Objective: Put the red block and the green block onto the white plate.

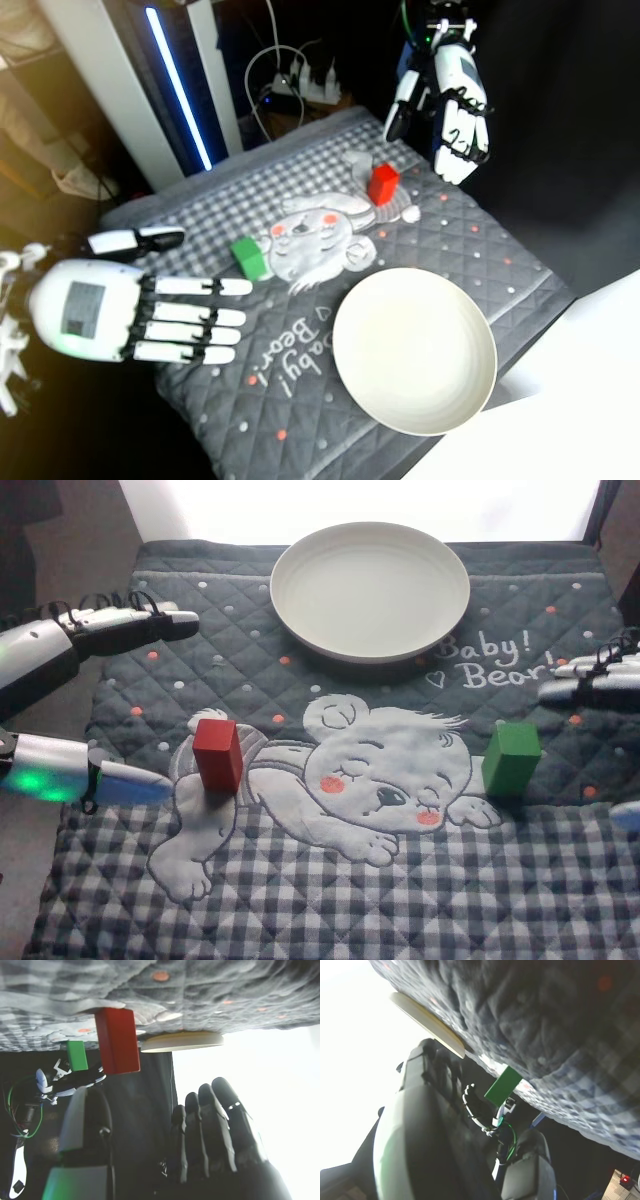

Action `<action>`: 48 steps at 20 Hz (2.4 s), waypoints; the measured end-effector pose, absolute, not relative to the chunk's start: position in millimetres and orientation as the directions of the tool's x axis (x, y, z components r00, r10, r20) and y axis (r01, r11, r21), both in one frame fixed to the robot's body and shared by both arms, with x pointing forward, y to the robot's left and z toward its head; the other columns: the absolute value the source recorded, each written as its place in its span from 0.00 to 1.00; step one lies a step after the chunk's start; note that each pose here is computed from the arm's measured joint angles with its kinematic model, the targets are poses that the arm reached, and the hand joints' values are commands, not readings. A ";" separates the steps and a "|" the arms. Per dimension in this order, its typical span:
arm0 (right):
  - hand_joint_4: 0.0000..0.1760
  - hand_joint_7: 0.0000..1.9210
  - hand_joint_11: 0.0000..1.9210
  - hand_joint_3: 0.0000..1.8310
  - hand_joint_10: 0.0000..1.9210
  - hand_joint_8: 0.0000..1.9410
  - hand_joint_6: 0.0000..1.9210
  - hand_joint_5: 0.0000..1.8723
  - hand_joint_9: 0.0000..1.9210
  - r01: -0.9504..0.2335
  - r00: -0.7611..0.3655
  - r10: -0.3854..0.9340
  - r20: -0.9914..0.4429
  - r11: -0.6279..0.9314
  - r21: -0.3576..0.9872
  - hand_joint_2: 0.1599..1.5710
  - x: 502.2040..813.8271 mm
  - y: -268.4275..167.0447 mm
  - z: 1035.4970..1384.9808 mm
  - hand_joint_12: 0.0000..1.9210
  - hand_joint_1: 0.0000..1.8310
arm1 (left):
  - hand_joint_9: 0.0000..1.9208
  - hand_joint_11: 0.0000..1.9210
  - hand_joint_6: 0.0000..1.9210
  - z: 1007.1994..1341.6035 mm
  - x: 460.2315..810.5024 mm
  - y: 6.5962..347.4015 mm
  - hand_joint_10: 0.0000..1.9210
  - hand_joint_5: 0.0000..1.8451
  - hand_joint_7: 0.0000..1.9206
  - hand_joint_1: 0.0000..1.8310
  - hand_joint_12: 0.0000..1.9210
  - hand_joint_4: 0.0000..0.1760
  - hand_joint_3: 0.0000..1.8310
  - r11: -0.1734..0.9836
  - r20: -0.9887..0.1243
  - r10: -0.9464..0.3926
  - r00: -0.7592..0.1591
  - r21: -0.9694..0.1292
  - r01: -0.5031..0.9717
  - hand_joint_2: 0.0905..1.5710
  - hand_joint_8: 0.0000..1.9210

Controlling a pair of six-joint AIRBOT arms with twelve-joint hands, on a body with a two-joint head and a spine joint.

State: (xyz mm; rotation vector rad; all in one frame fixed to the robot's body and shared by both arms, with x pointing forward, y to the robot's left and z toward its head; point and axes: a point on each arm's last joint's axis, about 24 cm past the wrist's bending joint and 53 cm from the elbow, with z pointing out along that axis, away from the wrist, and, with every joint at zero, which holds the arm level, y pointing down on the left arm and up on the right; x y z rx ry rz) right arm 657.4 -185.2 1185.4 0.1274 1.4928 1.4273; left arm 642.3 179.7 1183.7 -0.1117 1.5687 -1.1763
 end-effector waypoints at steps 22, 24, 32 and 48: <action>0.69 0.22 0.11 0.00 0.01 0.01 0.00 0.21 0.24 -0.682 -0.474 0.607 -0.638 0.205 0.702 0.49 662.3 -105.9 1234.5 0.37 0.51 | 0.09 0.00 0.00 1168.9 659.6 116.6 0.00 0.09 0.07 0.53 0.29 0.20 0.00 0.504 -0.746 -0.449 -0.492 -0.666 0.549 0.49 0.00; 0.41 0.30 0.11 0.00 0.02 0.00 0.00 0.24 0.33 -0.666 -0.487 0.590 -0.644 0.226 0.711 0.50 665.2 -100.4 1224.1 0.57 0.55 | 0.12 0.00 0.01 1167.7 660.3 117.4 0.01 0.12 0.12 0.52 0.34 0.14 0.00 0.508 -0.745 -0.449 -0.494 -0.667 0.544 0.50 0.01; 0.00 0.42 0.33 0.00 0.81 0.58 0.00 0.45 0.38 -0.653 -0.491 0.585 -0.646 0.244 0.717 0.52 669.3 -99.4 1217.8 0.97 0.65 | 0.49 0.12 0.01 1163.0 666.4 119.7 0.06 0.53 0.55 0.44 0.71 0.00 0.00 0.518 -0.734 -0.460 -0.499 -0.678 0.521 0.62 0.02; 0.00 0.54 0.39 0.00 0.79 0.58 0.20 0.69 0.46 -0.641 -0.507 0.592 -0.626 0.227 0.733 0.60 670.6 -98.2 1216.9 0.98 0.67 | 0.46 0.37 0.17 1160.3 671.0 132.0 0.81 0.67 0.51 0.69 1.00 0.00 0.00 0.503 -0.694 -0.517 -0.501 -0.720 0.478 0.66 0.68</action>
